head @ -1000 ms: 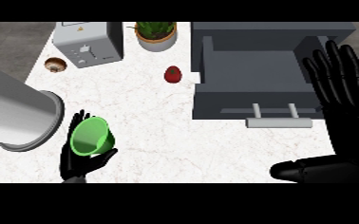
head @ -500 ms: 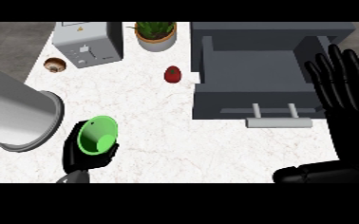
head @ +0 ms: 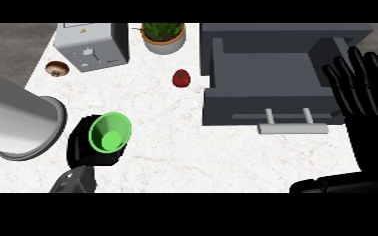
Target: Pick up the cup, place it into the drawer and close the drawer
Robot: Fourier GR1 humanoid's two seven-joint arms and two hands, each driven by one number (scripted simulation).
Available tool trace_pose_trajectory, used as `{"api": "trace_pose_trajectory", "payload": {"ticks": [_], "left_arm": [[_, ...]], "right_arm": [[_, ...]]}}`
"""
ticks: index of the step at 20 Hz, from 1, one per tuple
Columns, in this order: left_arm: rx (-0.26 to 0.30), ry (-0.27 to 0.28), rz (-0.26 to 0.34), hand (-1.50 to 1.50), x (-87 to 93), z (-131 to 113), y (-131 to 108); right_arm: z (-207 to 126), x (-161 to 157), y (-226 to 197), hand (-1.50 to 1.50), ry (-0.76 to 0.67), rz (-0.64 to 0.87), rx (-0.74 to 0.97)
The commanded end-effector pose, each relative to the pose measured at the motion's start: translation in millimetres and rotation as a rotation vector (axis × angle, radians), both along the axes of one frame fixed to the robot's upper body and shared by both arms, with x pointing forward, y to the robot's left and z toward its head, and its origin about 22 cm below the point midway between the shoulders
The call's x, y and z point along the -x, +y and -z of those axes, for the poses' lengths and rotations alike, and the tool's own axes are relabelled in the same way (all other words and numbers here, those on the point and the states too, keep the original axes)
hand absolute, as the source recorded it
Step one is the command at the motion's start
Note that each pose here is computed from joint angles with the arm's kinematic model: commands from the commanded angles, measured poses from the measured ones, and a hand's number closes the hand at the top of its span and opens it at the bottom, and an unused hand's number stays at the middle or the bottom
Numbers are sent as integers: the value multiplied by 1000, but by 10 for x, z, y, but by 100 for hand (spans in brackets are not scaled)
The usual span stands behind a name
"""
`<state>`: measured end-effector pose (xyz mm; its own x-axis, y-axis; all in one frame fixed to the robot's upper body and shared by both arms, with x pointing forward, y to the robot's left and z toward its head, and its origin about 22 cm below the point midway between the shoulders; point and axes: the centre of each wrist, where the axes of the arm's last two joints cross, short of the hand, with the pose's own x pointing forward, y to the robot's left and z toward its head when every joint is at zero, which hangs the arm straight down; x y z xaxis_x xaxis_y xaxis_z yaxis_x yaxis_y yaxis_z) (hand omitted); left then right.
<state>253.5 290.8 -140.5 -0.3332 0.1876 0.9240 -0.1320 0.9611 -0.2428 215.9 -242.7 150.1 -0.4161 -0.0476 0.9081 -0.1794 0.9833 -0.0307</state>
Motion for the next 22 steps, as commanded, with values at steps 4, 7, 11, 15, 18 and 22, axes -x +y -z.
{"api": "trace_pose_trajectory", "payload": {"ticks": [4, 7, 11, 15, 18, 22], "left_arm": [[32, -186, 93, 150, -156, -256, -120], [13, -190, 176, 150, -294, -506, -90], [-29, -210, 274, 150, -446, -895, -351], [-1, -240, 299, 150, -572, -1305, -598], [28, -245, 309, 150, -547, -1646, -895], [16, -266, 316, 150, -688, -2034, -900]], "right_arm": [[27, -101, 58, -150, -4, 9, -14], [112, -12, 115, -150, 5, 10, 0], [200, -71, 60, -150, 11, 19, 4], [202, -107, 57, -150, 27, 17, 18], [202, -69, -69, -150, 22, 46, -22], [101, -38, 137, -150, -1, 43, -6]]}}
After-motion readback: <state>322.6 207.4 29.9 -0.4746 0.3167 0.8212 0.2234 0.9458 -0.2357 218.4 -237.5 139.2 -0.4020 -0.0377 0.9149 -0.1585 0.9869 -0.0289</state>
